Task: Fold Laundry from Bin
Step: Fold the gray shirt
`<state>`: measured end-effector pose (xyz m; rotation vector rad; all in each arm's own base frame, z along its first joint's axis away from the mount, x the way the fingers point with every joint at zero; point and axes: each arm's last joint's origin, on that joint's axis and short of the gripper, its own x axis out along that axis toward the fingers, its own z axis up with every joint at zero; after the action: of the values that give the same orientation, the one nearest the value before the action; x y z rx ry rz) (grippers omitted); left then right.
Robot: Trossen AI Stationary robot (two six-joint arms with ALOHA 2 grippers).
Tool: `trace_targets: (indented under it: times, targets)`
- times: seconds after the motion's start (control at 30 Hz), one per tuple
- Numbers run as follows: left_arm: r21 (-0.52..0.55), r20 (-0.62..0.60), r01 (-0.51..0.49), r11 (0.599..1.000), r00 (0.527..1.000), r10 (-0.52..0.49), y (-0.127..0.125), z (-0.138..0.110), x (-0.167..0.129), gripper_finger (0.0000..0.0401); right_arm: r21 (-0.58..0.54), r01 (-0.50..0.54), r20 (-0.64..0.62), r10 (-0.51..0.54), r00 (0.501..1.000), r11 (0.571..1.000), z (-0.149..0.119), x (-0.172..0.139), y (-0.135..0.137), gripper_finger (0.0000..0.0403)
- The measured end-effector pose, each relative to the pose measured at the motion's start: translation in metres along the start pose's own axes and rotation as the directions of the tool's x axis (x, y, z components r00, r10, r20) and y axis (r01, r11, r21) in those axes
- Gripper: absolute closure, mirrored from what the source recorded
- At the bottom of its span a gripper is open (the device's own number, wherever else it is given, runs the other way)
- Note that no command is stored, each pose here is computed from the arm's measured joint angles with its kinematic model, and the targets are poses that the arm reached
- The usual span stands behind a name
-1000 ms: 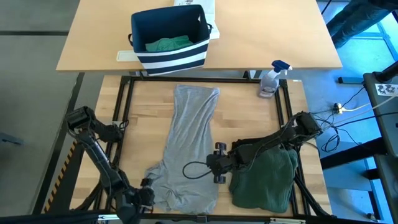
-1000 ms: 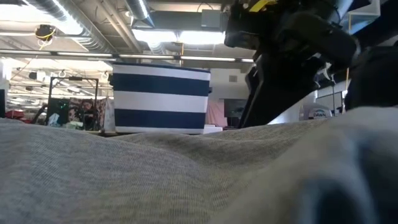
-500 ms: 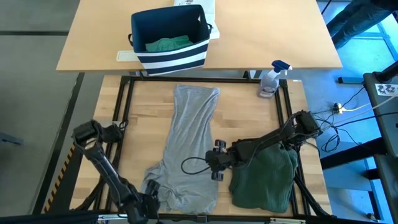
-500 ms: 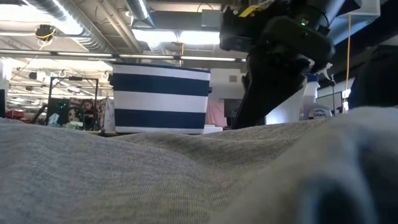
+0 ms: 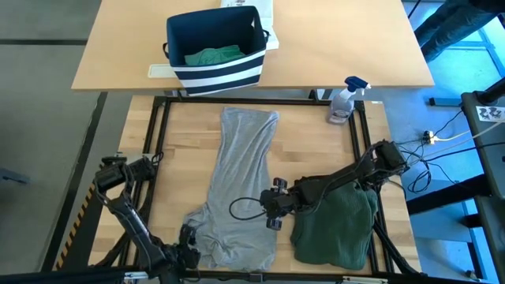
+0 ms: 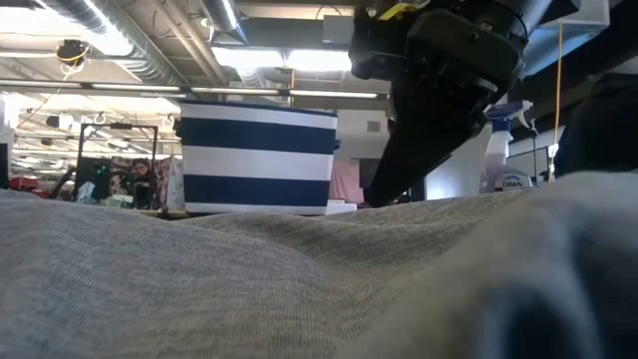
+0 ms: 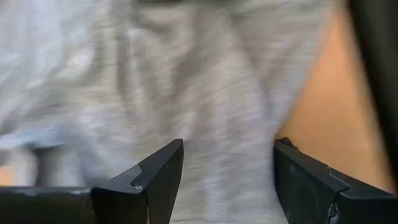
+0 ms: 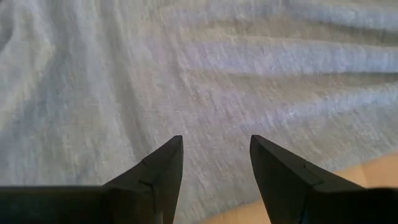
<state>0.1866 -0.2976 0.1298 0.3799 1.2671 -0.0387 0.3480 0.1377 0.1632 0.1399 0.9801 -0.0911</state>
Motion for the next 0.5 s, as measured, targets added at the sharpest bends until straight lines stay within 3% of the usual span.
trace_targets:
  times: [0.3,0.4,0.5]
  targets:
    - [0.015,-0.002,-0.064,0.998,0.998,0.064,0.007,0.000,0.003,0.0180,-0.007,-0.026,0.046,0.027,0.999,1.000,-0.001,-0.003,0.012,0.0217]
    - [0.020,0.004,-0.059,0.998,0.998,0.059,0.004,-0.001,0.002,0.0209,-0.001,-0.019,0.050,0.019,0.999,1.000,-0.001,-0.003,0.012,0.0217]
    - [0.024,0.013,-0.047,0.999,0.999,0.047,0.001,-0.002,0.001,0.0263,0.002,-0.017,0.058,0.016,0.998,1.000,0.000,-0.003,0.012,0.0217]
